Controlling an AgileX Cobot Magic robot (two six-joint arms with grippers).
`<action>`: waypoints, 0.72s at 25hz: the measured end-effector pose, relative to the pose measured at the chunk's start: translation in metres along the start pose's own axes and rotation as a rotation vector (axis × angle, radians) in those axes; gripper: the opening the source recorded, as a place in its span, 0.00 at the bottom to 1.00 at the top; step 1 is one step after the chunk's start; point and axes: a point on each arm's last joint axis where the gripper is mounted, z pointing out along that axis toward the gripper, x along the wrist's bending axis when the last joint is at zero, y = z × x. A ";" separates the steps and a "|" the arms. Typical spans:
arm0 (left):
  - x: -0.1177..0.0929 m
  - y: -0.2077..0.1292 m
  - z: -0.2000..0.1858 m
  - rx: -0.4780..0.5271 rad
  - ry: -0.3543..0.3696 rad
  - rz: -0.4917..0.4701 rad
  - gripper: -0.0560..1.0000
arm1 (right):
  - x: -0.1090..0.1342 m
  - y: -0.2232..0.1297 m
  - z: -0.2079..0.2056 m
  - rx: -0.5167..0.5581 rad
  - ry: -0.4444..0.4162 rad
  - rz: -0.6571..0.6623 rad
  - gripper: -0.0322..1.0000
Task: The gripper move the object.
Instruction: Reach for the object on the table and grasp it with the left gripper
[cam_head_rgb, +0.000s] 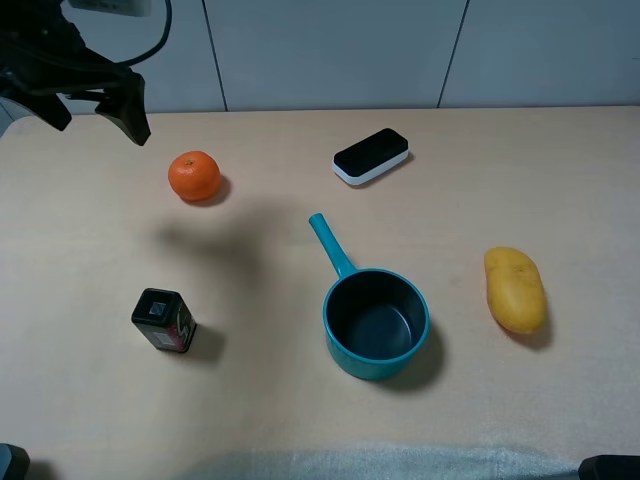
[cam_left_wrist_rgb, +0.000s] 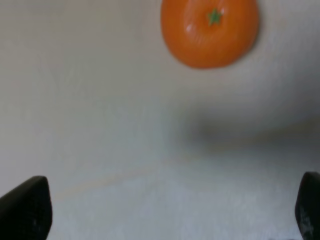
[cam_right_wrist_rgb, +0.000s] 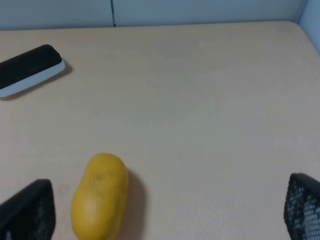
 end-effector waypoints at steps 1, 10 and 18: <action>-0.002 0.004 0.006 0.008 -0.003 0.007 0.99 | 0.000 0.000 0.000 0.000 0.000 0.000 0.70; -0.019 0.028 0.049 0.031 -0.018 0.059 0.99 | 0.000 0.000 0.000 0.000 0.000 0.000 0.70; -0.032 0.043 0.093 0.038 -0.024 0.095 0.99 | 0.000 0.000 0.000 0.001 0.000 0.000 0.70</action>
